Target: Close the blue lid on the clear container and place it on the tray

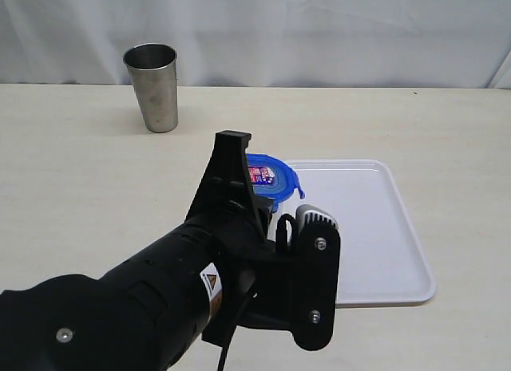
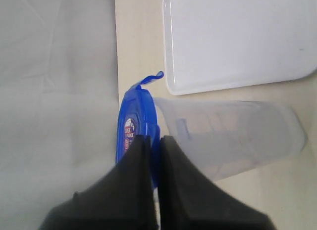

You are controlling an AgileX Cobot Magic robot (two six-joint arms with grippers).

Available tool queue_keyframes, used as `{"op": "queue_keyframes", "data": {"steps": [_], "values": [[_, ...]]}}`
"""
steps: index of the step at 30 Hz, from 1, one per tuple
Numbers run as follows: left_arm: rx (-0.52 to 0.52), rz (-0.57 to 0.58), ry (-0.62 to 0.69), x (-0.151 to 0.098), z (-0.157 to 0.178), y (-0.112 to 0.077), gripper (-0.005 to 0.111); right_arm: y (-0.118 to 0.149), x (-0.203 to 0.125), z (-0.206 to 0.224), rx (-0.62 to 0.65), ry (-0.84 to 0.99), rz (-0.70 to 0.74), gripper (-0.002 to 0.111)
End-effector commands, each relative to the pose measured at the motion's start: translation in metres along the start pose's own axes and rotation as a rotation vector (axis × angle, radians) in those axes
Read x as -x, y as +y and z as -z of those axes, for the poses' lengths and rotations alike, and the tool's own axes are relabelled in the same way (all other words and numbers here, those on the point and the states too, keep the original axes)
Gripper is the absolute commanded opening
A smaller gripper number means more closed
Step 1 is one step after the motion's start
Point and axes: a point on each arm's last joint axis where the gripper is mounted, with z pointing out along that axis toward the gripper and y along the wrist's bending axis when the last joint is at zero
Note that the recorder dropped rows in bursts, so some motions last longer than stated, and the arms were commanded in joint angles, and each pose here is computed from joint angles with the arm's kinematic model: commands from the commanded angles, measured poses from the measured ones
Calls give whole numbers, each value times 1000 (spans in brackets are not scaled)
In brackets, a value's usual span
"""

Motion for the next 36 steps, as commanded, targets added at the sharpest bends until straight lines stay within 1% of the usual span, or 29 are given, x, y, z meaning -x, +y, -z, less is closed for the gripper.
{"op": "queue_keyframes", "data": {"steps": [1, 7, 14, 22, 30, 36], "values": [[-2, 6, 3, -1, 1, -1, 0, 0, -1, 0, -4, -5, -3, 5], [-11, 36, 47, -5, 2, -1, 0, 0, -1, 0, -4, -5, -3, 5], [-57, 46, -11, 0, 2, -5, 0, 0, -1, 0, -4, -5, -3, 5], [-24, 44, 45, -5, 2, -3, 0, 0, -1, 0, -4, -5, -3, 5], [-65, 62, 5, -1, 2, -6, 0, 0, -1, 0, -4, -5, -3, 5], [-57, 61, 19, -3, 2, -6, 0, 0, -1, 0, -4, -5, -3, 5]]}}
